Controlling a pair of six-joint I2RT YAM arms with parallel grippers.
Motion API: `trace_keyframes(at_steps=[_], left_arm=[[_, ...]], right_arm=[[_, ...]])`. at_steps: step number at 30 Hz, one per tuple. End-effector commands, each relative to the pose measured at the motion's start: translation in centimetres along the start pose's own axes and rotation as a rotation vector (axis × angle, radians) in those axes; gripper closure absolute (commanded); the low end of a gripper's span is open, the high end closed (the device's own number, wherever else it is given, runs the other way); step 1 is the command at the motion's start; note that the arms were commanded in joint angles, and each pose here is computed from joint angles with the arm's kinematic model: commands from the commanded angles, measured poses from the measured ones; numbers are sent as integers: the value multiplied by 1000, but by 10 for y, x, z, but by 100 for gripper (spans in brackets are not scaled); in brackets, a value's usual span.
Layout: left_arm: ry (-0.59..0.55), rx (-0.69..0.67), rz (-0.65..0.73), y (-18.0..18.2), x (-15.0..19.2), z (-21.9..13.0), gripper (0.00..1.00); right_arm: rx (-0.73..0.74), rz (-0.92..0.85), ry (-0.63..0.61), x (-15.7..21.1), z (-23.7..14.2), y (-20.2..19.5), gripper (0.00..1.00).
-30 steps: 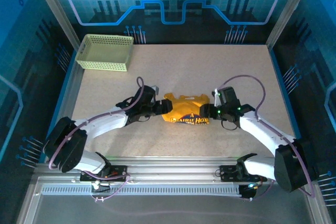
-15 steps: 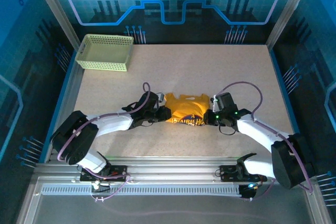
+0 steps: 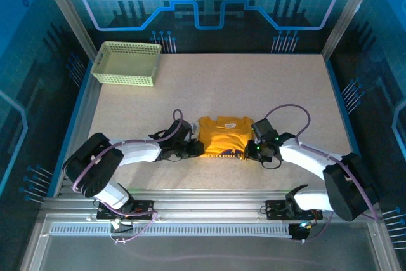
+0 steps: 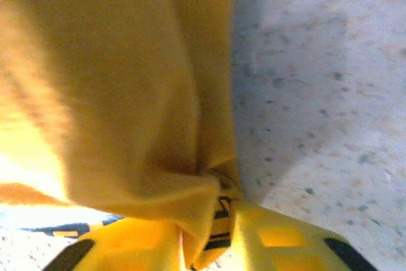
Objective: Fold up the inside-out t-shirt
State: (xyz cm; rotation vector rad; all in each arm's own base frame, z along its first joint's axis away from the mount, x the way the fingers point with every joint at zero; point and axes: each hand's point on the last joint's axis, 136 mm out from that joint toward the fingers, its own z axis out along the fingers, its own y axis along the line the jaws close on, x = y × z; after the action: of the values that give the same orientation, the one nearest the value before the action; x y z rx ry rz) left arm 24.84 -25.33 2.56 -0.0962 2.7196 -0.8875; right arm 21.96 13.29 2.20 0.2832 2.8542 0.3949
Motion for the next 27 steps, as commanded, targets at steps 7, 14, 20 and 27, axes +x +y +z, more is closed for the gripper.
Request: trace_keyframes(at_steps=[7,14,20,27], left_arm=[[-203,-110,107,-17,-47,-62,44],[-334,-145,54,-8,-76,-89,37],[-406,-125,-123,27,-94,-104,27],[-417,-144,-139,42,-95,-107,19]], right_arm=[[101,-158,-195,-26,-81,5,33],[142,-268,-221,-40,-87,65,22],[187,-217,-118,-34,-38,98,15],[335,-184,-30,-40,13,63,13]])
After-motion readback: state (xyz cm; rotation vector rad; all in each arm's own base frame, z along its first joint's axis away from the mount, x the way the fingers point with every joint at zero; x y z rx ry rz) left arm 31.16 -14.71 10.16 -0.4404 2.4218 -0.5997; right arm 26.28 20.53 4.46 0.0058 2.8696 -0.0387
